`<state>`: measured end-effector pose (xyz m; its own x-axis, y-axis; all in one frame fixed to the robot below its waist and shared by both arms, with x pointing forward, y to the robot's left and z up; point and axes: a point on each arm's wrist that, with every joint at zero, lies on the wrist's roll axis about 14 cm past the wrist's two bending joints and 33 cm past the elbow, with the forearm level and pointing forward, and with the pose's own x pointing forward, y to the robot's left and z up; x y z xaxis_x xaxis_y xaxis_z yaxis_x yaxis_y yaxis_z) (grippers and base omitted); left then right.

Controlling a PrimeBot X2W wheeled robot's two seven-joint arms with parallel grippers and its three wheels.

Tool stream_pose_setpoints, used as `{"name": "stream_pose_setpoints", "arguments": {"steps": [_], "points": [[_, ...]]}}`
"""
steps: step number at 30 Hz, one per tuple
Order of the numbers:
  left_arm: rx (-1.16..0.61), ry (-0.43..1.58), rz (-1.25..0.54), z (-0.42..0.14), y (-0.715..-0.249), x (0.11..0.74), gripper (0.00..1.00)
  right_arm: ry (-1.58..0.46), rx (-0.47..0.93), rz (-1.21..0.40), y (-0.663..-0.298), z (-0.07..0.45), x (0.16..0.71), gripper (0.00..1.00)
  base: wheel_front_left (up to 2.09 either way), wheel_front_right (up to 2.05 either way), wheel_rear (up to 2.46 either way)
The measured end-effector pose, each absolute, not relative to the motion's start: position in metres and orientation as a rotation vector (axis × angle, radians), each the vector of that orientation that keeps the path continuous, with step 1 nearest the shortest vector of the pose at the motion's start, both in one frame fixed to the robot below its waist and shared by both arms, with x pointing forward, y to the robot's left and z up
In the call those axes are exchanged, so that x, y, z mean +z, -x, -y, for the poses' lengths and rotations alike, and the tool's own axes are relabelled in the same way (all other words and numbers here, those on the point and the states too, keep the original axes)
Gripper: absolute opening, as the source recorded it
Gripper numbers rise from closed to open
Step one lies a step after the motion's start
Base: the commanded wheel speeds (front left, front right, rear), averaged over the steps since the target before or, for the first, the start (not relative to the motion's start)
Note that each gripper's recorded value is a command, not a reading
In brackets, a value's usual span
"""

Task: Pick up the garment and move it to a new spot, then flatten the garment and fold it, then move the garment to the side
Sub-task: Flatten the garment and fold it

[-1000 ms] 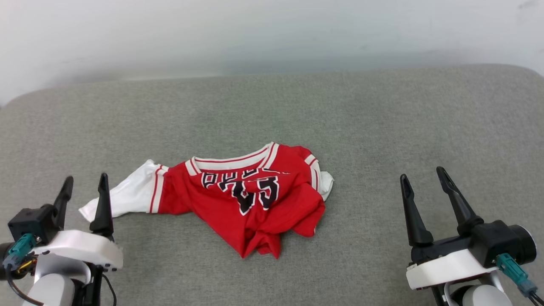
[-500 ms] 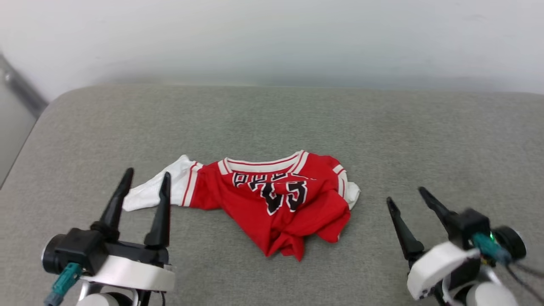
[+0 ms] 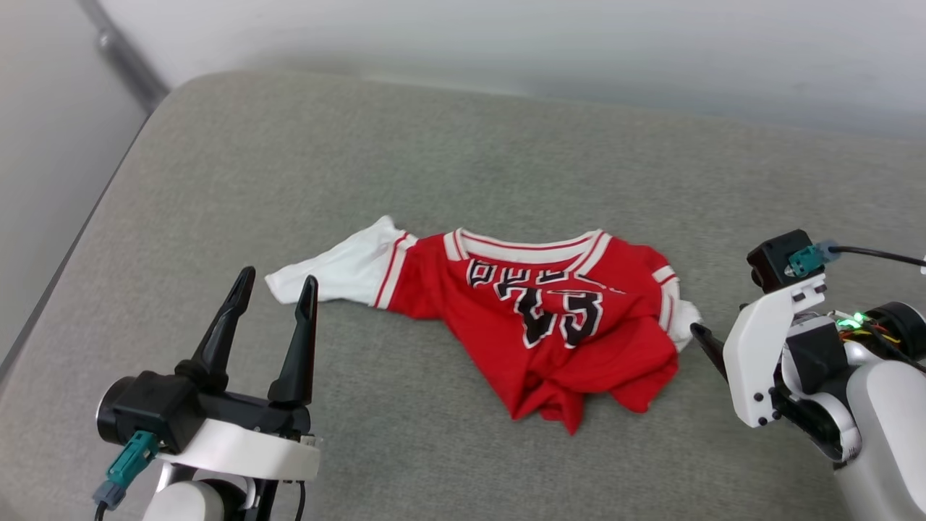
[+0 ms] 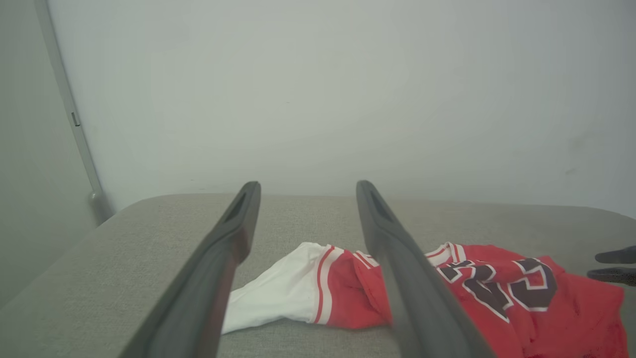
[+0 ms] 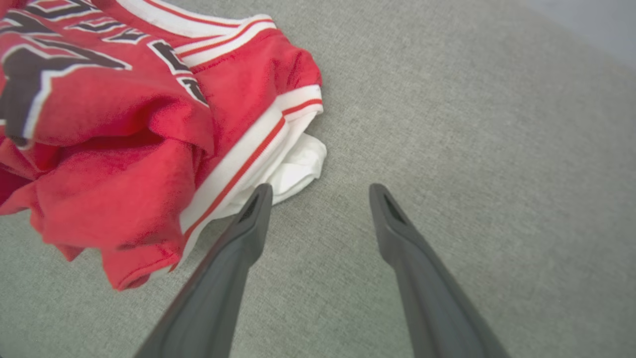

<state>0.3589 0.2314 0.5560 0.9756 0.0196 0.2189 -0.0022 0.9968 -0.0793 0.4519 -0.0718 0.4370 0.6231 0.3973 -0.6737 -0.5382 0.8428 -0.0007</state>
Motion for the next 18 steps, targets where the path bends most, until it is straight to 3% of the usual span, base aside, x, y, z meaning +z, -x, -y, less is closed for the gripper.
{"name": "stream_pose_setpoints", "arguments": {"steps": [6, 14, 15, 16, 17, 18], "points": [[0.049, 0.067, 0.205, -0.243, -0.359, 0.553, 1.00, 0.227, 0.581, -0.863, -0.457, 0.056, 0.399, 1.00, 0.00, 0.00, 0.00], [0.103, 0.050, 0.171, -0.258, -0.356, 0.544, 1.00, 0.265, 0.664, -0.940, -0.454, 0.031, 0.365, 1.00, 0.00, 0.00, 0.00], [0.105, 0.050, 0.169, -0.259, -0.356, 0.544, 1.00, 0.267, 0.667, -0.943, -0.454, 0.030, 0.363, 0.89, 0.00, 0.00, 0.00], [0.107, 0.050, 0.168, -0.259, -0.356, 0.543, 1.00, 0.274, 0.672, -0.941, -0.453, 0.030, 0.362, 0.35, 0.00, 0.00, 0.00], [0.108, 0.051, 0.169, -0.260, -0.355, 0.544, 1.00, 0.283, 0.678, -0.929, -0.453, 0.029, 0.362, 0.00, 0.00, 0.00, 0.00], [0.109, 0.052, 0.171, -0.260, -0.355, 0.544, 1.00, 0.287, 0.676, -0.921, -0.453, 0.031, 0.362, 0.00, 0.00, 0.00, 0.00]]}}
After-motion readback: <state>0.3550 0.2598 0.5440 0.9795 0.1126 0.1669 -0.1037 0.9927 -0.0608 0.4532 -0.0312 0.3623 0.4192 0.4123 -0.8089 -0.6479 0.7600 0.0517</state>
